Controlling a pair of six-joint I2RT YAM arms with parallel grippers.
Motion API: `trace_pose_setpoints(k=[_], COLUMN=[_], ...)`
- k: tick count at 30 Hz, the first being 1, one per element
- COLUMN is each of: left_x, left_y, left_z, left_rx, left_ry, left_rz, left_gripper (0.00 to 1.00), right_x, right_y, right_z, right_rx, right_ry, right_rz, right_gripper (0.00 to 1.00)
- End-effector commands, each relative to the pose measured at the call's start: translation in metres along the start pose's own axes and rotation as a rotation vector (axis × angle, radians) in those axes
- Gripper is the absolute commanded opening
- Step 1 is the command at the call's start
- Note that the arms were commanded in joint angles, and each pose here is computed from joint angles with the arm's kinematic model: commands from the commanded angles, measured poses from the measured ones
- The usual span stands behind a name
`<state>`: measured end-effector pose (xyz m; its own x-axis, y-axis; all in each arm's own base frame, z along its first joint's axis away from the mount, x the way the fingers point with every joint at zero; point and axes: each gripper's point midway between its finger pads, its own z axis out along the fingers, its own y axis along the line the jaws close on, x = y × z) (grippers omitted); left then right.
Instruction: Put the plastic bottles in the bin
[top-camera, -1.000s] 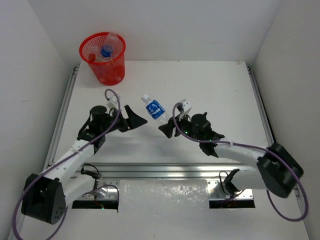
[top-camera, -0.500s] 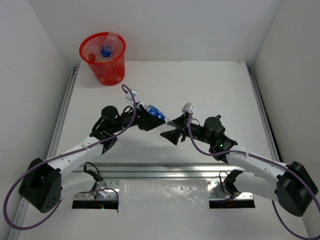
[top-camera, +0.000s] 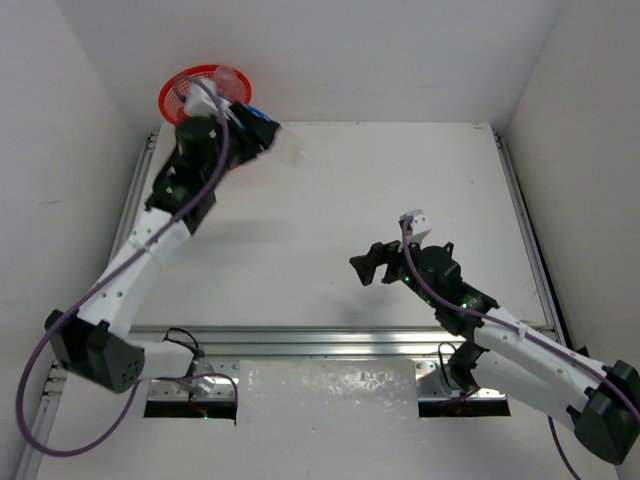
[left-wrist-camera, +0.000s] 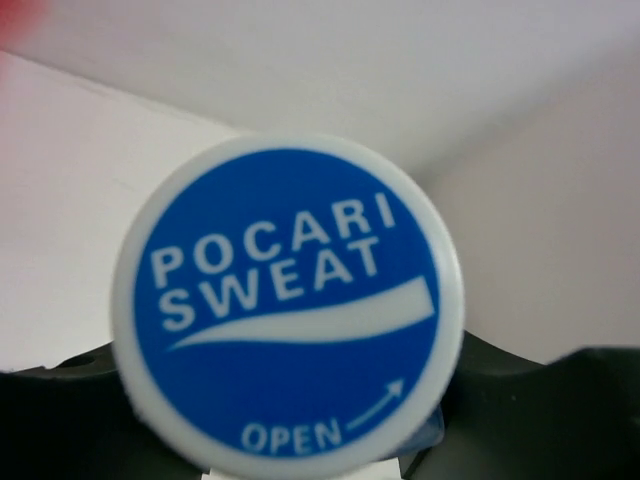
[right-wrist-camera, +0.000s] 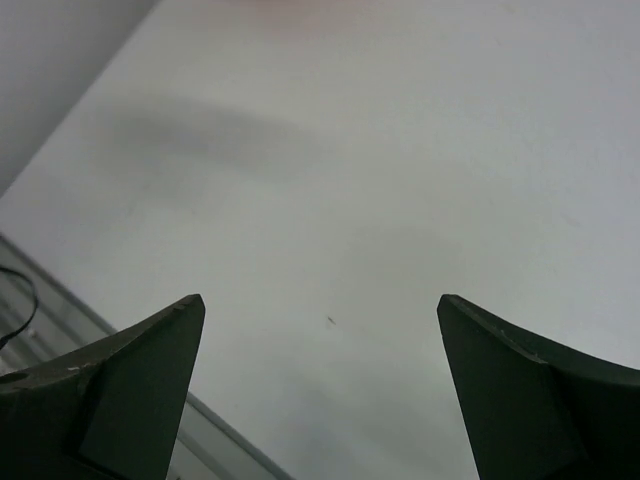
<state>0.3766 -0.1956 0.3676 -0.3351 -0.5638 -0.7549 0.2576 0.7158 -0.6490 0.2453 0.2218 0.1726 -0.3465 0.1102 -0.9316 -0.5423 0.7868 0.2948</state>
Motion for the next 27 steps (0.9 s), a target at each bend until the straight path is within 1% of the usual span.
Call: trace_pose_setpoints(k=[1,2,3,4,6,7,8,9,10,11,12,13,14,15,16,18,19,20,21,22,23,24,25,26,27], left_x=[-0.087,-0.106,-0.142,-0.178,-0.217,-0.216,-0.255,-0.263,-0.273,-0.303,-0.3,-0.304,-0.316,-0.312,-0.31,-0.299,-0.294,-0.287,-0.288,-0.289,-0.294,-0.294,-0.291,-0.305,-0.31], left_y=[0.129,0.141,0.134,0.147,0.164,0.184,0.177,0.208,0.215,0.199,0.234,0.239,0.237,0.25,0.253,0.271,0.273,0.286,0.287,0.29,0.286,0.281,0.282,0.265,0.259], left_z=[0.001,0.002,0.005,0.013,0.02,0.043,0.037,0.052,0.058,0.056,0.075,0.082,0.084,0.098,0.104,0.119,0.128,0.14,0.146,0.149,0.15,0.152,0.153,0.145,0.141], left_rx=[-0.538,-0.584,-0.581,-0.613,-0.639,-0.662,-0.646,-0.681,-0.678,-0.633,-0.67,-0.659,-0.635,-0.631,-0.611,-0.599,-0.556,-0.553,-0.542,-0.537,-0.519,-0.483,-0.473,-0.442,-0.429], left_ry=[-0.186,-0.224,-0.299,-0.371,-0.445,-0.42,-0.506,-0.511,-0.527,-0.594,-0.563,-0.56,-0.583,-0.583,-0.584,-0.589,-0.567,-0.548,-0.543,-0.543,-0.557,-0.552,-0.544,-0.586,-0.596], left_rz=[0.014,0.009,0.009,0.03,0.046,0.077,0.087,0.117,0.135,0.162,0.193,0.211,0.232,0.251,0.264,0.276,0.285,0.296,0.301,0.309,0.318,0.326,0.323,0.335,0.341], left_gripper=[0.0,0.0,0.0,0.0,0.0,0.0,0.0,0.0,0.0,0.0,0.0,0.0,0.0,0.01,0.07,0.16,0.3,0.36,0.45,0.58,0.66,0.83,0.9,0.95,1.0], right_x=[0.052,0.064,0.063,0.074,0.083,0.088,0.098,0.097,0.102,0.109,0.111,0.11,0.114,0.114,0.107,0.107,0.102,0.101,0.097,0.097,0.097,0.094,0.094,0.097,0.097], right_y=[-0.048,-0.046,-0.039,-0.031,-0.026,-0.022,-0.023,-0.022,-0.021,-0.024,-0.023,-0.023,-0.024,-0.026,-0.025,-0.031,-0.03,-0.029,-0.027,-0.025,-0.024,-0.02,-0.019,-0.02,-0.02], right_z=[-0.033,-0.034,-0.037,-0.042,-0.046,-0.049,-0.054,-0.057,-0.06,-0.064,-0.067,-0.07,-0.074,-0.077,-0.079,-0.085,-0.085,-0.086,-0.086,-0.086,-0.087,-0.087,-0.086,-0.085,-0.083], right_rx=[0.275,0.261,0.22,0.169,0.136,0.111,0.118,0.106,0.099,0.11,0.105,0.091,0.094,0.1,0.095,0.123,0.118,0.113,0.103,0.097,0.095,0.081,0.073,0.078,0.082], right_ry=[0.113,0.144,0.127,0.145,0.165,0.185,0.219,0.215,0.229,0.253,0.256,0.244,0.264,0.267,0.249,0.259,0.248,0.247,0.245,0.258,0.27,0.275,0.283,0.301,0.304], right_rz=[0.186,0.203,0.241,0.273,0.292,0.298,0.302,0.303,0.302,0.298,0.295,0.287,0.264,0.252,0.242,0.21,0.204,0.197,0.194,0.192,0.189,0.187,0.182,0.173,0.167], right_gripper=[0.99,0.99,0.99,0.99,0.99,0.99,0.99,0.99,0.99,0.99,0.99,0.99,0.99,0.99,0.99,0.99,0.99,0.99,0.99,0.99,0.99,0.99,0.99,0.99,0.99])
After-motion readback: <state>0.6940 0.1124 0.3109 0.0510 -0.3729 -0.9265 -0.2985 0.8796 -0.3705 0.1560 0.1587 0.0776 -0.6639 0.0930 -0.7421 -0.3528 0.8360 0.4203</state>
